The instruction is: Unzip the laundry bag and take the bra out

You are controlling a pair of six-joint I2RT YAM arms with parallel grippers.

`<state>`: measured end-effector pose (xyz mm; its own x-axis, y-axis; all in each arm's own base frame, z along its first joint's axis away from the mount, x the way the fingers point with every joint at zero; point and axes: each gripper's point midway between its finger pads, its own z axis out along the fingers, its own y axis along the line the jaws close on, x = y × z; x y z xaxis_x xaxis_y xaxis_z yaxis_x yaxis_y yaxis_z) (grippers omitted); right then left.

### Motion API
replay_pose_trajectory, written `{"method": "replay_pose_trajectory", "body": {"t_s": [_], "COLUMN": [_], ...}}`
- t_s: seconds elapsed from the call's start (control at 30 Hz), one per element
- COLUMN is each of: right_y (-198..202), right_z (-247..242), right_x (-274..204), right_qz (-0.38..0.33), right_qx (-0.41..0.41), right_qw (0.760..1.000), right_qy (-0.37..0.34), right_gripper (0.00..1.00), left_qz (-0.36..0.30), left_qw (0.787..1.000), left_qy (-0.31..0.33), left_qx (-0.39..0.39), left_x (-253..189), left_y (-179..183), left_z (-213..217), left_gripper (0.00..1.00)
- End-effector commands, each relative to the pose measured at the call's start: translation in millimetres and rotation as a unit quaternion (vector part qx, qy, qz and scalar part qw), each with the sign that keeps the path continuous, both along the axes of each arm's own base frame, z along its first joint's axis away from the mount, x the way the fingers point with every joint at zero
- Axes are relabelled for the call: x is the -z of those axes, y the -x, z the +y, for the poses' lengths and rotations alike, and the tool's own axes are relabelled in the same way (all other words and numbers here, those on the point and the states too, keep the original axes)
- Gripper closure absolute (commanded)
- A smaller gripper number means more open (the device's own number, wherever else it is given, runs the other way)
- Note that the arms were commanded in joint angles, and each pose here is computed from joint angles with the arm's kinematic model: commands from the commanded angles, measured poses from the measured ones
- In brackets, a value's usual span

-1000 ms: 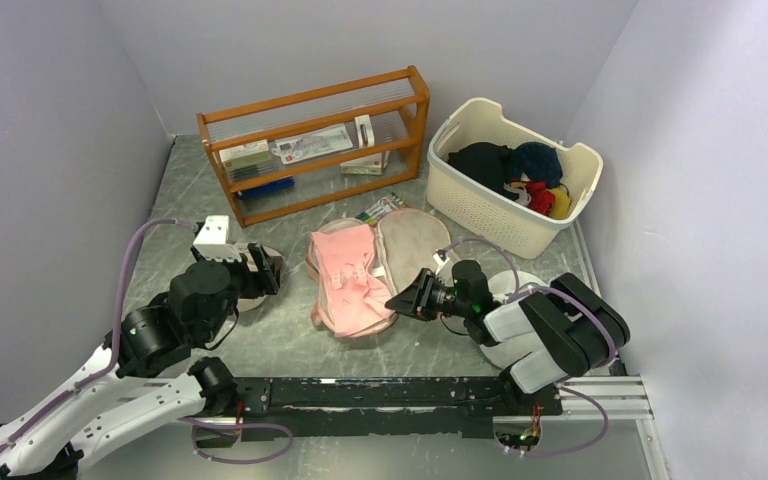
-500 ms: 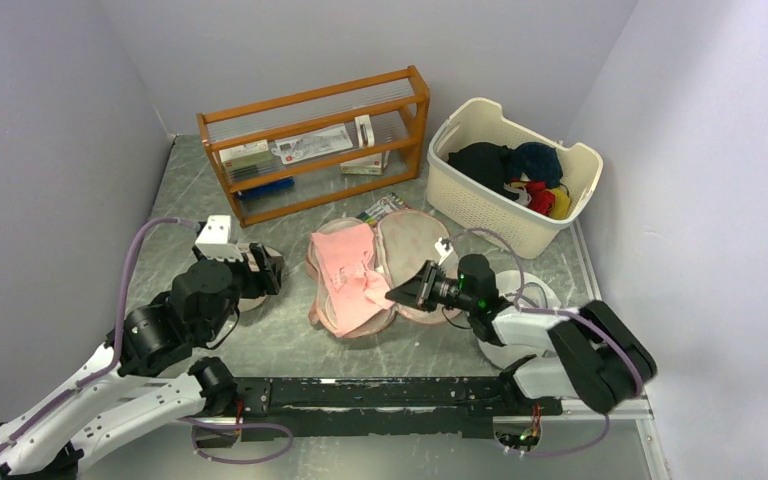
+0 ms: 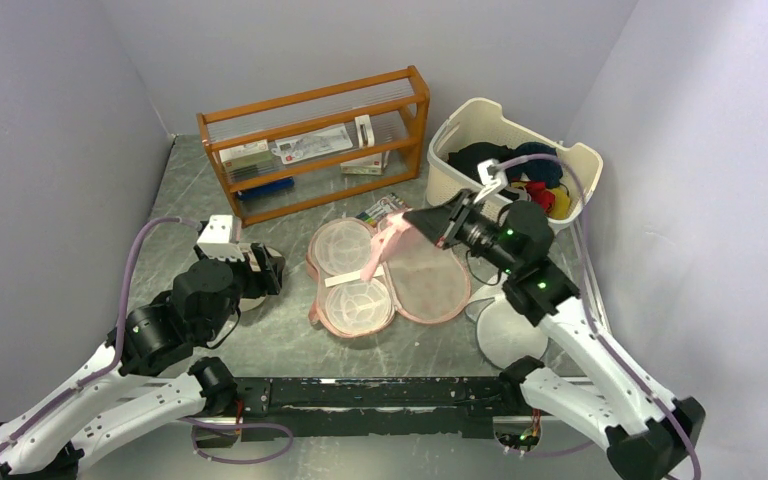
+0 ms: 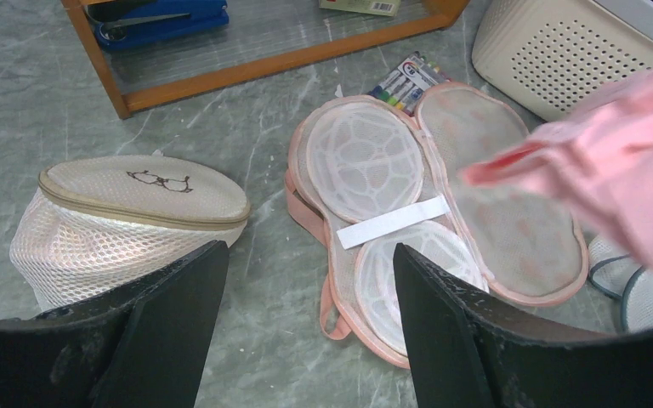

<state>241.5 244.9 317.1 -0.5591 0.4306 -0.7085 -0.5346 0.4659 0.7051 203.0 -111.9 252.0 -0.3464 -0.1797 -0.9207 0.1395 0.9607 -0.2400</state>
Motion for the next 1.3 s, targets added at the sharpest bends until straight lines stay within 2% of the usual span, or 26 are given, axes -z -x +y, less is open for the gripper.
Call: {"method": "replay_pose_trajectory", "body": {"t_s": [0.0,0.2,0.33,0.53,0.67,0.77,0.93,1.07,1.27], "right_y": [-9,-21,-41,-82,-109,-131,-182,-229,-254], "right_z": [-38,-91,-122,-134,-127,-110,-110,-119,-161], "right_x": [-46,-98,-119,-145,-164,-179,-185,-154,-80], "right_qz": [-0.06,-0.123,-0.143,-0.166,-0.192,-0.207,-0.204,-0.134,-0.022], "right_qx": [0.099,0.245,0.339,0.409,0.421,0.398,0.382,0.338,0.271], "right_qw": [0.993,0.962,0.929,0.89,0.877,0.884,0.893,0.924,0.958], "right_qy": [0.036,0.014,0.041,0.112,0.131,0.129,0.121,0.116,0.095], "right_gripper": [1.0,1.0,1.0,1.0,1.0,1.0,1.0,1.0,1.0], "left_qz": [-0.011,-0.013,-0.013,-0.014,-0.014,-0.013,-0.015,-0.017,-0.018], "left_qw": [1.0,1.0,1.0,1.0,1.0,1.0,1.0,1.0,1.0], "left_qy": [0.007,0.009,0.009,0.011,0.01,0.009,0.012,0.014,0.014], "left_qx": [0.002,0.004,0.005,0.004,0.004,0.003,0.0,-0.003,-0.001], "left_x": [-6,-7,-6,-7,-7,-7,-8,-9,-9], "left_y": [-2,-2,-1,-1,-1,-1,-1,0,-1], "left_z": [-1,-2,-2,-1,-1,-1,1,3,2], "left_gripper": [0.18,0.18,0.18,0.18,0.18,0.18,0.18,0.18,0.17]}}
